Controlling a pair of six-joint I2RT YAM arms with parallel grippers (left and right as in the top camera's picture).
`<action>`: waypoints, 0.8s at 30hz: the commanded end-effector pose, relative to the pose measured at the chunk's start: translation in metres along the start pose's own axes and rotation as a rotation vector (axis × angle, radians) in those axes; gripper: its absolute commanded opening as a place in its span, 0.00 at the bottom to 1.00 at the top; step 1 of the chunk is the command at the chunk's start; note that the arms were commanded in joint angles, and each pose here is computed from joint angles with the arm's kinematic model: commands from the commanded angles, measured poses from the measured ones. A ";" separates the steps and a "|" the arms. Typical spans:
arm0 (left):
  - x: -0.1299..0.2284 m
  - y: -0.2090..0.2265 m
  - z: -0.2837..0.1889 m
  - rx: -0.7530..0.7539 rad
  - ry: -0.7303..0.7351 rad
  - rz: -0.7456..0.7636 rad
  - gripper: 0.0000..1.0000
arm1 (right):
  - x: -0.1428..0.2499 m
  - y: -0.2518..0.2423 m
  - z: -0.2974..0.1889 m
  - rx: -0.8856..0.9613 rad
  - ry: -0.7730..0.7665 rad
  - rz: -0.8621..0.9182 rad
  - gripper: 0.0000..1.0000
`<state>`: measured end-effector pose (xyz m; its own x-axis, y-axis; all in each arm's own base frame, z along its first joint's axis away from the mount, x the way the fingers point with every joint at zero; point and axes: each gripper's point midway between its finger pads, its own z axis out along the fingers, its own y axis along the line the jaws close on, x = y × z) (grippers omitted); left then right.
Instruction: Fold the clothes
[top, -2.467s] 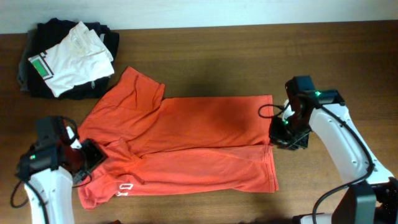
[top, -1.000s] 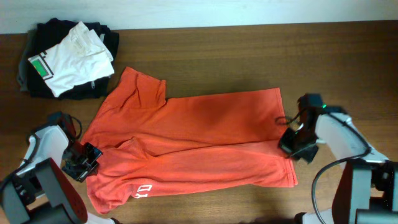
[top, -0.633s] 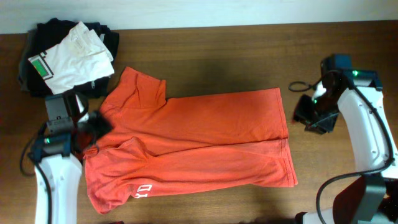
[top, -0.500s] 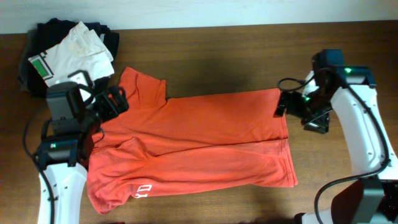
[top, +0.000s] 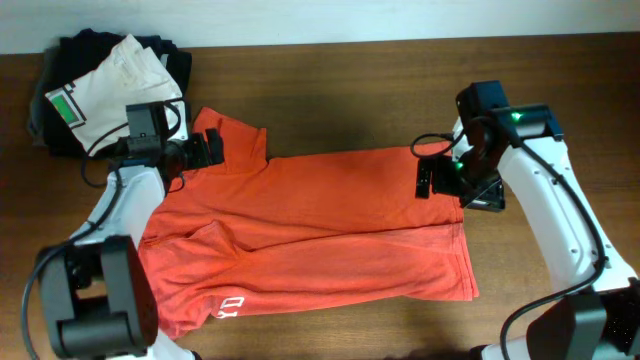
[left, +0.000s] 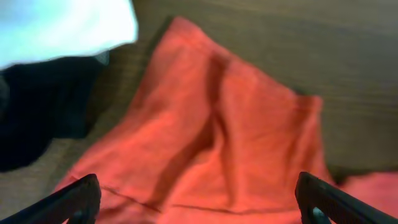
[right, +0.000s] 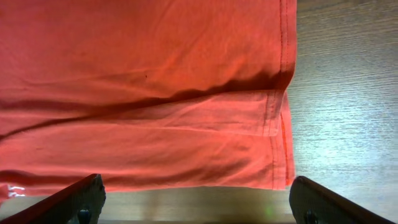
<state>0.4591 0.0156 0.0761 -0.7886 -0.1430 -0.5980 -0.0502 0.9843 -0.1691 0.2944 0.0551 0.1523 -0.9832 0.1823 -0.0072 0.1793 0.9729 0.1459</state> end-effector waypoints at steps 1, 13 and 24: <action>-0.005 0.019 0.012 -0.108 -0.007 0.075 0.99 | -0.003 -0.003 -0.005 0.031 -0.029 -0.014 0.98; 0.029 0.030 0.059 -0.106 0.080 0.118 0.95 | -0.003 -0.003 -0.005 0.031 -0.029 -0.014 0.98; 0.057 0.023 0.073 -0.045 0.166 0.104 0.40 | -0.016 -0.001 -0.006 0.023 -0.084 -0.022 0.98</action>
<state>0.4676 0.0308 0.0038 -0.8478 -0.0270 -0.5296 -0.0075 0.9992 -0.0389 0.3047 0.0526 0.1525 -0.9826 0.1780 -0.0537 0.1695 0.9761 0.1358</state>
